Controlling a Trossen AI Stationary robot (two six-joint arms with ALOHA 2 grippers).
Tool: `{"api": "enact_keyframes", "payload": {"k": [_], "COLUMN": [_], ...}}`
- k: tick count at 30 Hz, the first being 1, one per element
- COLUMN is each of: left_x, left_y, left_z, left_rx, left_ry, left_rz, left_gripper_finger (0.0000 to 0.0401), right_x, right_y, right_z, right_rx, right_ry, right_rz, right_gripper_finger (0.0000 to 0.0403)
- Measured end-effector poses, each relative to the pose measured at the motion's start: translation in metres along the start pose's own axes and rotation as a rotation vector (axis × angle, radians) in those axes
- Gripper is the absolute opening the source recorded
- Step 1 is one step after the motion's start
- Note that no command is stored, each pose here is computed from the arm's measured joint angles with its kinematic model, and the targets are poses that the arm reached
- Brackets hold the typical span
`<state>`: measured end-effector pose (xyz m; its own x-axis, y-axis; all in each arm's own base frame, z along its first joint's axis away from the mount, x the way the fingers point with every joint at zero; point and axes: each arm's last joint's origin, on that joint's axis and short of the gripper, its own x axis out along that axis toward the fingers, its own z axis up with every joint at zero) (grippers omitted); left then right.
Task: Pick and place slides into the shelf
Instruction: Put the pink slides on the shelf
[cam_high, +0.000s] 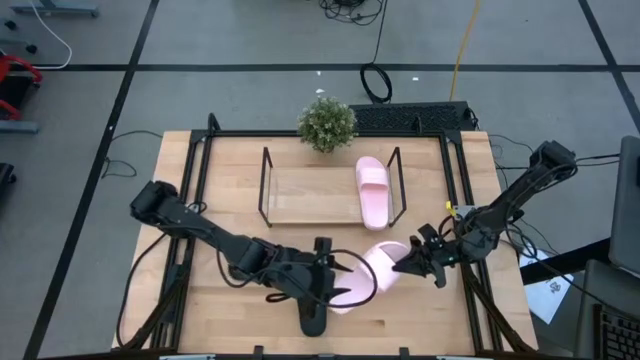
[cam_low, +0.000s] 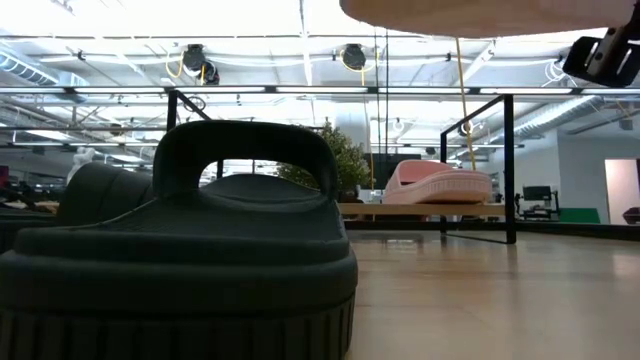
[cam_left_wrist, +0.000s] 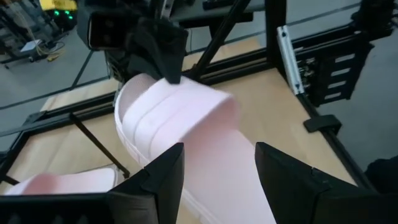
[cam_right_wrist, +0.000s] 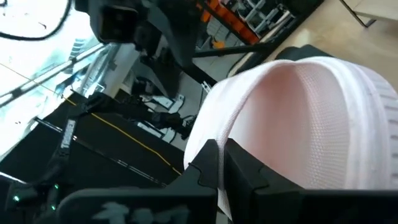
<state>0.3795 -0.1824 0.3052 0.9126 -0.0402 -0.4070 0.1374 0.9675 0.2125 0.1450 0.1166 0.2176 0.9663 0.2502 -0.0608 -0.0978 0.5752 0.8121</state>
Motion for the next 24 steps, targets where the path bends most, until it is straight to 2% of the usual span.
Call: {"api": "enact_keyframes", "payload": {"k": [7, 13, 24], "left_x": [0.019, 0.024, 0.037], "left_y": [0.009, 0.022, 0.032], "left_z": [-0.009, -0.01, -0.017], "left_rx": [-0.04, -0.054, -0.071], "left_ry": [0.009, 0.01, 0.028], "left_rz": [0.042, 0.114, 0.128], "left_gripper_finger": [0.0198, 0.0198, 0.0198], "right_x": [0.003, 0.005, 0.004], "right_y": [0.002, 0.002, 0.002], "right_z": [0.0, -0.001, -0.001], "right_rx": [-0.008, -0.009, -0.025], "right_ry": [-0.021, -0.018, -0.021], "right_rz": [0.027, 0.028, 0.033], "right_gripper_finger": [0.0, 0.0, 0.0]}}
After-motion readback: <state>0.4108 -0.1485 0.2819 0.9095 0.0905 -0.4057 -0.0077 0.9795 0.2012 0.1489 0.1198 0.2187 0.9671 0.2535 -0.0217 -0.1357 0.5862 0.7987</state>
